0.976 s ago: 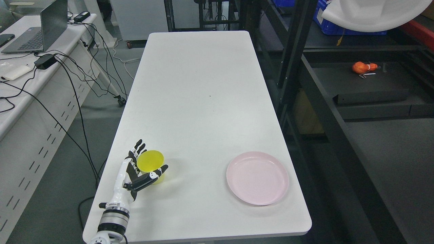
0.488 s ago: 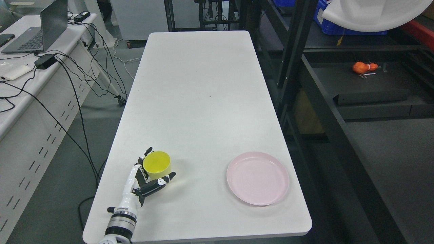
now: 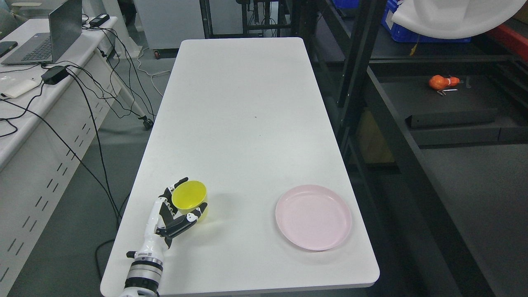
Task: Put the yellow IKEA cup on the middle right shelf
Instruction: 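Close the left hand fingers around the yellow cup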
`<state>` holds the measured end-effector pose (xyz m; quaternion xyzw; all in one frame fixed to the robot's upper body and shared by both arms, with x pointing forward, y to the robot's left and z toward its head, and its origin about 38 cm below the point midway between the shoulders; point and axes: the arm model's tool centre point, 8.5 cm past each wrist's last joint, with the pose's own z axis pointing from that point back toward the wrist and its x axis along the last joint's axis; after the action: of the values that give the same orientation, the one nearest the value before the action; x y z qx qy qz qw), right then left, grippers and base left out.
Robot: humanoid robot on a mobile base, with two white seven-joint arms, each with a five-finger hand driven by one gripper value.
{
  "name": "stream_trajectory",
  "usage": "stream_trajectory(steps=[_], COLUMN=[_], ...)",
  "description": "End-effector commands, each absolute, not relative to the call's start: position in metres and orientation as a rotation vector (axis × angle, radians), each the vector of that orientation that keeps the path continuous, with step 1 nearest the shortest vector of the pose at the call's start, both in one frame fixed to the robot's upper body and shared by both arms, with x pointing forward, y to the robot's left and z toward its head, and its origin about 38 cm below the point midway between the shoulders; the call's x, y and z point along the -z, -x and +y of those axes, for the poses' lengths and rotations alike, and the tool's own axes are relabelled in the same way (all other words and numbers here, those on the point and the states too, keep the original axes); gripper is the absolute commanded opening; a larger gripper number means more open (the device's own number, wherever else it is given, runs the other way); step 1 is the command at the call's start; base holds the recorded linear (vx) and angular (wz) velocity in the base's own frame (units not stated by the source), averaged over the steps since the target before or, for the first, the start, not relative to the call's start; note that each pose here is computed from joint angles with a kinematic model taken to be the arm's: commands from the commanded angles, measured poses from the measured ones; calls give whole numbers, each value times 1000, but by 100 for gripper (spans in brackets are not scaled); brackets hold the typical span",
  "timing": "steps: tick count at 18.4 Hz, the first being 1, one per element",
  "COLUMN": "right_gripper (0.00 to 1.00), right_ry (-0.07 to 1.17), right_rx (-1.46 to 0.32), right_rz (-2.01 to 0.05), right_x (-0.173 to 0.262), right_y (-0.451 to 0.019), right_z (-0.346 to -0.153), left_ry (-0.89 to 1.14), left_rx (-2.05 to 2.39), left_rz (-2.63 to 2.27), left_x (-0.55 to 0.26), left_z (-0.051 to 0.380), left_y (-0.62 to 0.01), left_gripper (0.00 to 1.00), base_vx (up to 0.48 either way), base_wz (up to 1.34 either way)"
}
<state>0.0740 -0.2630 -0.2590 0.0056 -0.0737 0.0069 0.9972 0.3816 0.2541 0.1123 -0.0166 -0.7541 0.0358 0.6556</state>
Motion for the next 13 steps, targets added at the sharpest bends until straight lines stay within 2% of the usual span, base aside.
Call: stream_trajectory(steps=[1, 13], right_gripper=[99, 99], right_ry=[216, 216], right_rx=[8, 8], right_rz=[-138, -138], right_x=[257, 257], right_y=[-67, -67], right_z=[-291, -291], left_ry=[28, 39], left_rx=[-106, -96], left_rz=[-1804, -1836], left_x=[-116, -114], left_z=[266, 260], left_y=[-375, -365], left_gripper=[0, 0], base_vx=[0, -27], base_wz=[0, 0])
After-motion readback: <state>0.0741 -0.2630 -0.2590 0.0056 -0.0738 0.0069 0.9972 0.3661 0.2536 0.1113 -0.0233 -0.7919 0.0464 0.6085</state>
